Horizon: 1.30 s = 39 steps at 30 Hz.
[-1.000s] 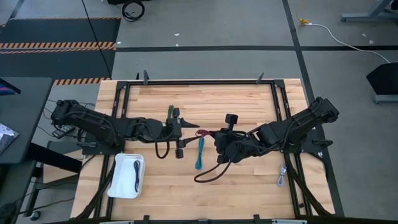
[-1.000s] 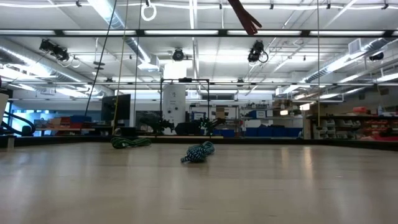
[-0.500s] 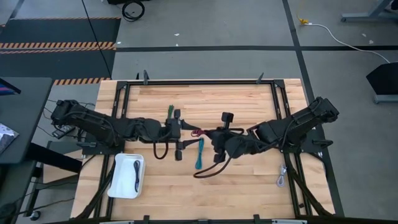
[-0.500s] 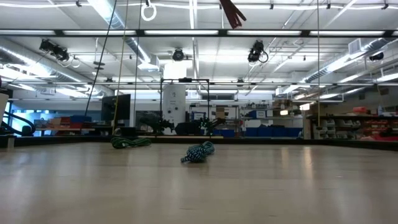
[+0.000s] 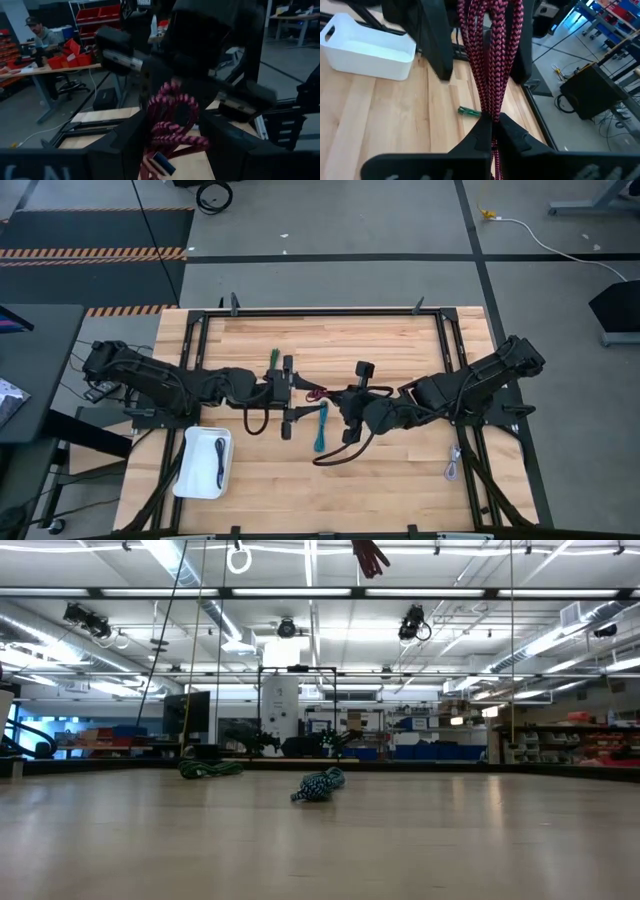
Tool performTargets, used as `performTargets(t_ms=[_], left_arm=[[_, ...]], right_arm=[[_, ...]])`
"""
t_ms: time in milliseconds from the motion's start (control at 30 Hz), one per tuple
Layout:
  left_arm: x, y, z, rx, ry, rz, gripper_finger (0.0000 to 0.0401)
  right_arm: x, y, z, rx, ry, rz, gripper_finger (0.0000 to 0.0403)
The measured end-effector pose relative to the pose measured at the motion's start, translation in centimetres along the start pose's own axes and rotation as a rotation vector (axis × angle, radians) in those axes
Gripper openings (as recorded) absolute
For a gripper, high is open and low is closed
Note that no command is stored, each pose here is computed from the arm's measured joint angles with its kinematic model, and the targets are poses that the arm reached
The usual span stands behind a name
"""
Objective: Pick and place USB-C Cables
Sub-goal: Put the pink charger cable into the white bin
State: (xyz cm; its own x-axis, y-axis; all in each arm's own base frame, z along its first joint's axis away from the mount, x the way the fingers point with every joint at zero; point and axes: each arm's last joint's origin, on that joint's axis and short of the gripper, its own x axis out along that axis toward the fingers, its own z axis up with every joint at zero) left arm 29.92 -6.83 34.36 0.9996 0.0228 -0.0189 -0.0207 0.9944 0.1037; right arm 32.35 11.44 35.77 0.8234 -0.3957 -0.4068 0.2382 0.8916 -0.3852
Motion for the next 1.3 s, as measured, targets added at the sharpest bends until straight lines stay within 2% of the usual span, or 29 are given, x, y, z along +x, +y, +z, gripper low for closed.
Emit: performTargets(t_ms=[100,167,333,467,567,833,900,1067,1200,1300], left_arm=[[0.2,-0.1,-0.2,0.003,0.005,0.004,0.017],[0.2,-0.1,-0.4,0.008,0.021,0.0,0.0143],[0.2,-0.2,-0.6,0.014,0.04,-0.053,0.0026],[0.2,-0.2,-0.7,0.016,0.046,-0.045,0.0021],[0.2,-0.1,-1.0,0.025,0.081,0.0,0.0021],[-0.8,0.5,-3.4,0.053,0.362,0.163,0.0021],[-1.5,0.6,-4.0,0.024,0.445,0.186,0.0021],[-3.3,0.6,-4.1,-0.148,0.664,0.235,0.0021],[-4.8,0.4,-2.1,-0.303,0.802,0.251,0.0021],[-5.7,0.4,-0.3,-0.472,0.897,0.202,0.0021]], right_arm=[[0.0,0.0,0.0,0.019,0.001,0.003,0.0028],[0.0,0.1,0.0,0.034,0.001,0.027,0.0039],[0.0,0.3,0.0,0.041,0.002,0.1,0.0063],[0.0,0.2,0.0,0.054,0.003,0.1,0.007],[0.0,0.2,0.0,0.055,0.003,0.096,0.0072],[0.0,0.2,-0.6,-0.028,0.049,0.095,0.0072],[0.1,0.0,-0.8,-0.044,0.074,0.091,0.0073],[0.8,-0.9,-1.5,-0.02,0.145,0.061,0.0071],[1.5,-2.0,-2.0,0.007,0.192,0.028,0.0072],[2.0,-2.7,-2.2,0.029,0.211,0.004,0.0071]])
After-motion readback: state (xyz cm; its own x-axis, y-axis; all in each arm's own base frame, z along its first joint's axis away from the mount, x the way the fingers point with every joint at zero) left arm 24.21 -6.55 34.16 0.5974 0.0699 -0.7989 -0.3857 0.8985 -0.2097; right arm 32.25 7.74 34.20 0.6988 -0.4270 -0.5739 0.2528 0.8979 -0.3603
